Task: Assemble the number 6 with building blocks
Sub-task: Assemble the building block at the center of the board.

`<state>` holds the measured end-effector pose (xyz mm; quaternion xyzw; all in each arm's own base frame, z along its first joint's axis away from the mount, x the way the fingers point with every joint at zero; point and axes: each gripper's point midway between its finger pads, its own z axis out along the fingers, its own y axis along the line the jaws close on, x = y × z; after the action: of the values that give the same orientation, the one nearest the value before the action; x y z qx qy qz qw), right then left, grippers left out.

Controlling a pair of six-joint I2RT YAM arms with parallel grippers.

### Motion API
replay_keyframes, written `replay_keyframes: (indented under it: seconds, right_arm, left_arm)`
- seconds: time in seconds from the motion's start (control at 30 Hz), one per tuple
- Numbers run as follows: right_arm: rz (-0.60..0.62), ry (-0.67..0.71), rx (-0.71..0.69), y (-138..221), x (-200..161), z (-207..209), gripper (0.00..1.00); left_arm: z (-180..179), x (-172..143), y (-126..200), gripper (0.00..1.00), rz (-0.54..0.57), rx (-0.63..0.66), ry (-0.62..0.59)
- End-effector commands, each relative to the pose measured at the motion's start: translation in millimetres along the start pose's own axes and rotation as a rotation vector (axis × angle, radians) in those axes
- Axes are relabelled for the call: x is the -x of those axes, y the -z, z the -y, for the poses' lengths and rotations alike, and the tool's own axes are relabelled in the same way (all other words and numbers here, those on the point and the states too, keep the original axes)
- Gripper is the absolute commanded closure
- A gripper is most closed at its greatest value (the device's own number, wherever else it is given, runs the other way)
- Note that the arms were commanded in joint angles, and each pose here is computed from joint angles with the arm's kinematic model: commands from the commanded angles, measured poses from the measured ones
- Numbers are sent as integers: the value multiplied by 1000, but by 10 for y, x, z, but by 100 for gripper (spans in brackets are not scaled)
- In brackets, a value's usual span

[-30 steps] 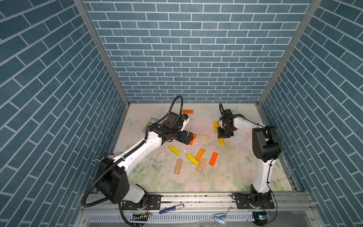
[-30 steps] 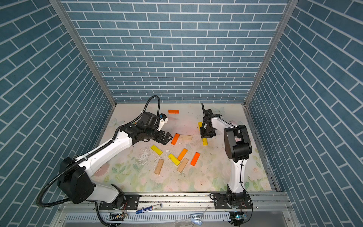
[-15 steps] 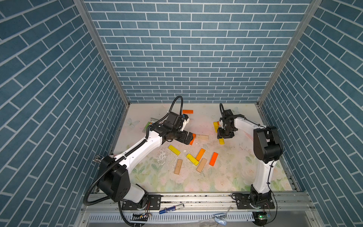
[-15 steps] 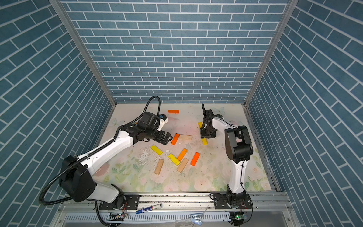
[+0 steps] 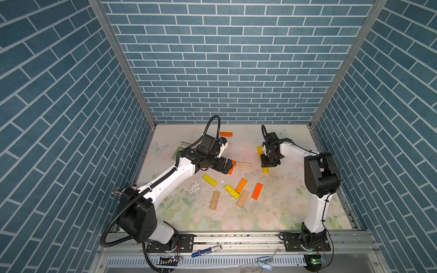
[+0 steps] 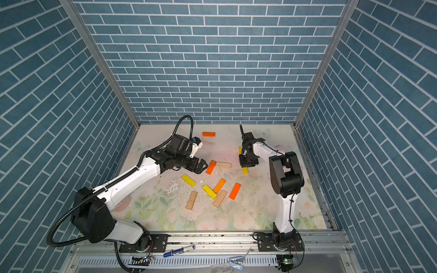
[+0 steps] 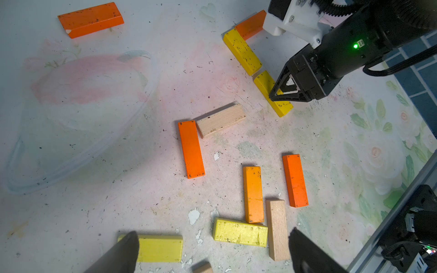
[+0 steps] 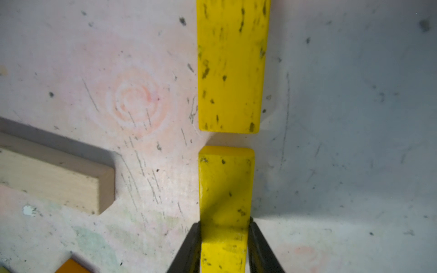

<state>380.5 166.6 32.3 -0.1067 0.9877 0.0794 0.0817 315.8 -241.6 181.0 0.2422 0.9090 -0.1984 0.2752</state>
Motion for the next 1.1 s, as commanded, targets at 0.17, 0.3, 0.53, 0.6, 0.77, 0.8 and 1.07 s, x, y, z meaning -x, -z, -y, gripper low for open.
replay_keyframes:
  seconds: [0.17, 0.3, 0.53, 0.6, 0.77, 0.8, 1.07]
  right_arm:
    - [-19, -3, -54, -20, -7, 73, 71]
    - [-14, -9, -58, -21, 23, 76, 71]
    - [-11, -19, -70, -15, 38, 96, 68]
    - [-1, -19, -67, 7, 42, 90, 64]
    - [21, -18, -55, 94, 69, 56, 57]
    - [29, -18, -50, 114, 84, 40, 56]
    - [81, -43, -18, 244, 120, -30, 52]
  left_arm:
    - [-26, -17, -17, 1, -12, 2, 7]
    - [-28, -21, -21, 1, -14, 2, 8]
    - [-27, -21, -13, 1, -13, 2, 7]
    - [-26, -23, -18, 1, -14, 1, 8]
    - [-20, -13, 5, 1, -8, 2, 6]
    - [-21, -2, 16, 1, -3, 3, 5]
    - [-37, 15, 55, 1, 9, 9, 11]
